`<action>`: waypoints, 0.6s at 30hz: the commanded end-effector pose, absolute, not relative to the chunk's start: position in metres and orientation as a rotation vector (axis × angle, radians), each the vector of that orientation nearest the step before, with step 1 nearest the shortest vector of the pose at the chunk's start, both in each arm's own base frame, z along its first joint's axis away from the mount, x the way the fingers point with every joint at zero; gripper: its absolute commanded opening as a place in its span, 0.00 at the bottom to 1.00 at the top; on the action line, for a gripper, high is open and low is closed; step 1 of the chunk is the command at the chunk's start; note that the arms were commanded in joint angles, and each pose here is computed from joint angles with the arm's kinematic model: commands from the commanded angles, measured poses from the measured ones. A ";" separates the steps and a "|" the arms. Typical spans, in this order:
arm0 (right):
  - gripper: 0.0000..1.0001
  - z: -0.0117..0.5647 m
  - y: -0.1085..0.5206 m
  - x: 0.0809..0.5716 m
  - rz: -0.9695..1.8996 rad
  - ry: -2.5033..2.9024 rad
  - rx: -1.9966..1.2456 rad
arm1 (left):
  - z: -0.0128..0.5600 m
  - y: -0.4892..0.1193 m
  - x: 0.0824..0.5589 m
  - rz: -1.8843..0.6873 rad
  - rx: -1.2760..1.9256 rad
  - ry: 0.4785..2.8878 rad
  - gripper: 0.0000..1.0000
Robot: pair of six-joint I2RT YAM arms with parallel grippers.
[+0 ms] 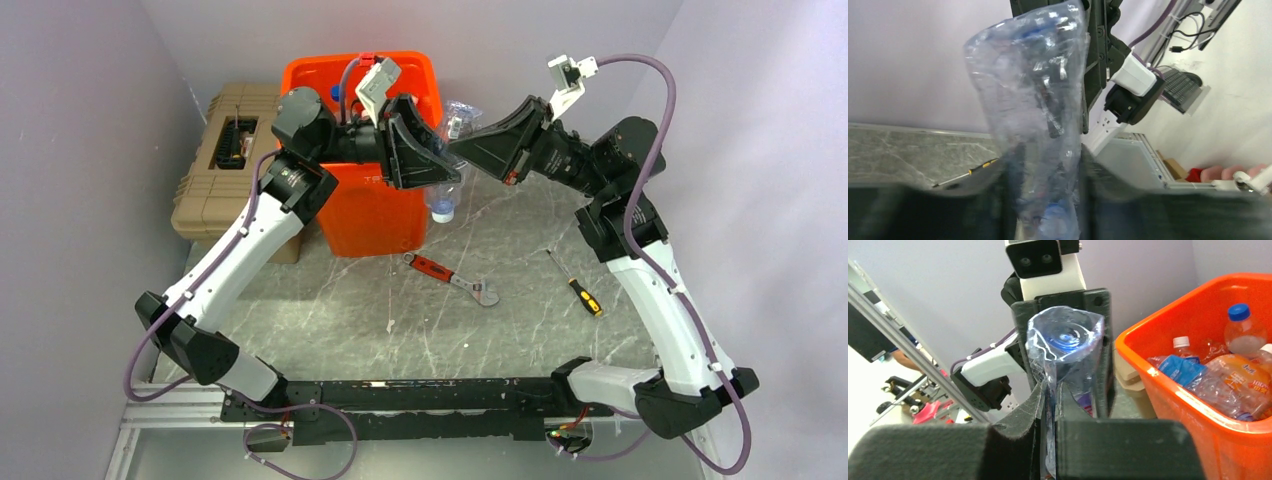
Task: Put the plastic bottles in the bin
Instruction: Place the plastic bottle in the trash bin.
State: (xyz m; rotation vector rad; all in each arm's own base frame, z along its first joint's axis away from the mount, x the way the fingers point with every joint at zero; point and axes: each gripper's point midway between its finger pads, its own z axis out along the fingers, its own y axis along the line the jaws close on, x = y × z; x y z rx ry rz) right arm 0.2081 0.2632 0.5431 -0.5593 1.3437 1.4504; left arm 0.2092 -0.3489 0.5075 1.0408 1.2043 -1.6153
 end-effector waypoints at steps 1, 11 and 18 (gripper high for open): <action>0.00 0.572 0.257 0.198 1.435 1.215 -0.564 | 0.514 -0.346 0.202 -1.592 1.077 1.157 0.28; 1.00 0.585 0.213 0.184 1.179 1.200 -0.447 | 0.558 -0.300 0.265 -1.095 0.751 1.166 0.00; 1.00 0.550 0.164 0.182 0.954 1.197 -0.263 | 0.537 -0.249 0.379 -0.633 0.485 1.403 0.10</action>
